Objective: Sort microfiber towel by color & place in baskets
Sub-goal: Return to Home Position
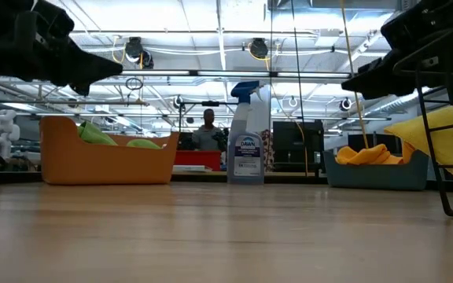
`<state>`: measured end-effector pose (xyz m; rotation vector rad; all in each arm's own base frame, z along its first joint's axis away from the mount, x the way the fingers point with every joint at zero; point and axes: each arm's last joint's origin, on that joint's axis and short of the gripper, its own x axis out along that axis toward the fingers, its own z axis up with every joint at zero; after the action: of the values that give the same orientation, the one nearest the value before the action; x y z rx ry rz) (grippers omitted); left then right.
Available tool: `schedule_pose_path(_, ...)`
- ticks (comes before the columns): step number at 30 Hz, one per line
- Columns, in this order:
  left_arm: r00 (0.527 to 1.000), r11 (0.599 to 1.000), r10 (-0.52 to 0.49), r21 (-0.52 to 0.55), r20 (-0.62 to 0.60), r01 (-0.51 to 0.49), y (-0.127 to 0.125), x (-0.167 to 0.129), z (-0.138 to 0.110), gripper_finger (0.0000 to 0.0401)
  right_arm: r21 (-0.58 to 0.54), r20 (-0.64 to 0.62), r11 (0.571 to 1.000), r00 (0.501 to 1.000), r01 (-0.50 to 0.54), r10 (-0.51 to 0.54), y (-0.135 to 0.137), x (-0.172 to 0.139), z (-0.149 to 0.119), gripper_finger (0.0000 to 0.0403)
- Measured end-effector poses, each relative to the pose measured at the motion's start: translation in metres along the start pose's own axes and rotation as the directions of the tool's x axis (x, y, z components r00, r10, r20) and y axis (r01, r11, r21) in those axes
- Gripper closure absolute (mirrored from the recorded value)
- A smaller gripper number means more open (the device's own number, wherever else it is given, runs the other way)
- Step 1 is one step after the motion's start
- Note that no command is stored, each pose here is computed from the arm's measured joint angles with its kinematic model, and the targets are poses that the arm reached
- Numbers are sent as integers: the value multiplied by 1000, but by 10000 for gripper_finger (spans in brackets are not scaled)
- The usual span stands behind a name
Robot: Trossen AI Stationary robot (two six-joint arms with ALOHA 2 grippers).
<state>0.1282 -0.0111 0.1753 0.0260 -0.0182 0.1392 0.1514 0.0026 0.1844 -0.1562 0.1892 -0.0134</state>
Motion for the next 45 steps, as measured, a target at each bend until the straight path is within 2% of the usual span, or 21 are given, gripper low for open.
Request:
schedule_pose_path(7,999,1000,-2,-10,-52,1,1,-4,-7,389,-3,-24,1000,1000,-4,4,2,-2,-11,403)
schedule_pose_path(19,997,999,-33,-15,-68,32,0,-5,-8,389,51,36,999,999,-1,-1,5,-11,-34,403)
schedule_pose_path(27,994,995,-95,-39,-53,93,-1,-6,-7,389,51,35,999,999,-2,0,5,-13,-34,403)
schedule_pose_path(32,996,995,-87,-48,-1,87,0,-9,-1,389,49,25,999,1000,-3,2,5,-16,-35,403)
schedule_pose_path(45,998,996,-69,-52,10,69,4,-21,0,389,36,51,999,999,0,-2,4,-28,-33,403)
